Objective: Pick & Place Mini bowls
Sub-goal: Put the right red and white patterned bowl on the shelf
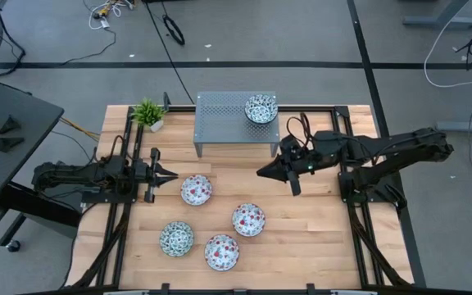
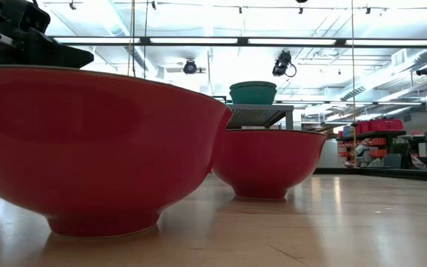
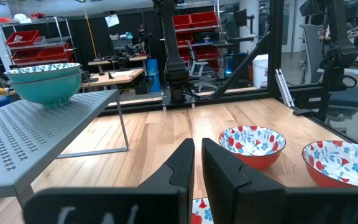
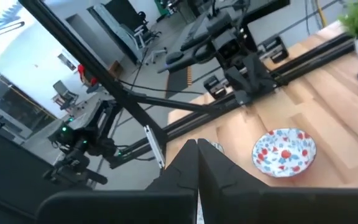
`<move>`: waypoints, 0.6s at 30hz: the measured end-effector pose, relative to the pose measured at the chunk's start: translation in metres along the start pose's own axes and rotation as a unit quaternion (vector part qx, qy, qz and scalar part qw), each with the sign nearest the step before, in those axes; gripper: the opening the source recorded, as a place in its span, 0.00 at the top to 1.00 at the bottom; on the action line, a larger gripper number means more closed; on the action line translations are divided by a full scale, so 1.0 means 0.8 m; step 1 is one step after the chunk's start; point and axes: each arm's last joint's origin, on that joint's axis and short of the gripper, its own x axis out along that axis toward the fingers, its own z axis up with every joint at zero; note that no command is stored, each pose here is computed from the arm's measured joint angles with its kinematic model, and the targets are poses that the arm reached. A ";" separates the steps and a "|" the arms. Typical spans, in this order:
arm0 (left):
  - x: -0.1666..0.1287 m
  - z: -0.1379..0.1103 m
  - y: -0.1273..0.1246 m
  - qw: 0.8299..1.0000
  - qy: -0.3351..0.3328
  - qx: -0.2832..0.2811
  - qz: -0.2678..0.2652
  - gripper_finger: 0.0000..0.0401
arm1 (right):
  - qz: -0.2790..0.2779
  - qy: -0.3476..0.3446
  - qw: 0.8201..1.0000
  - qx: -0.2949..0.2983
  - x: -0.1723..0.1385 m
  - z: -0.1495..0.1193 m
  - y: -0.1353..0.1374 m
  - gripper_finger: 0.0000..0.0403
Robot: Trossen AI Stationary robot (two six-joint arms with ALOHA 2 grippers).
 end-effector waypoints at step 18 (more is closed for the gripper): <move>0.000 0.000 0.000 1.000 0.000 0.000 0.000 0.91 | -0.037 -0.003 0.999 0.006 -0.019 0.030 0.018 1.00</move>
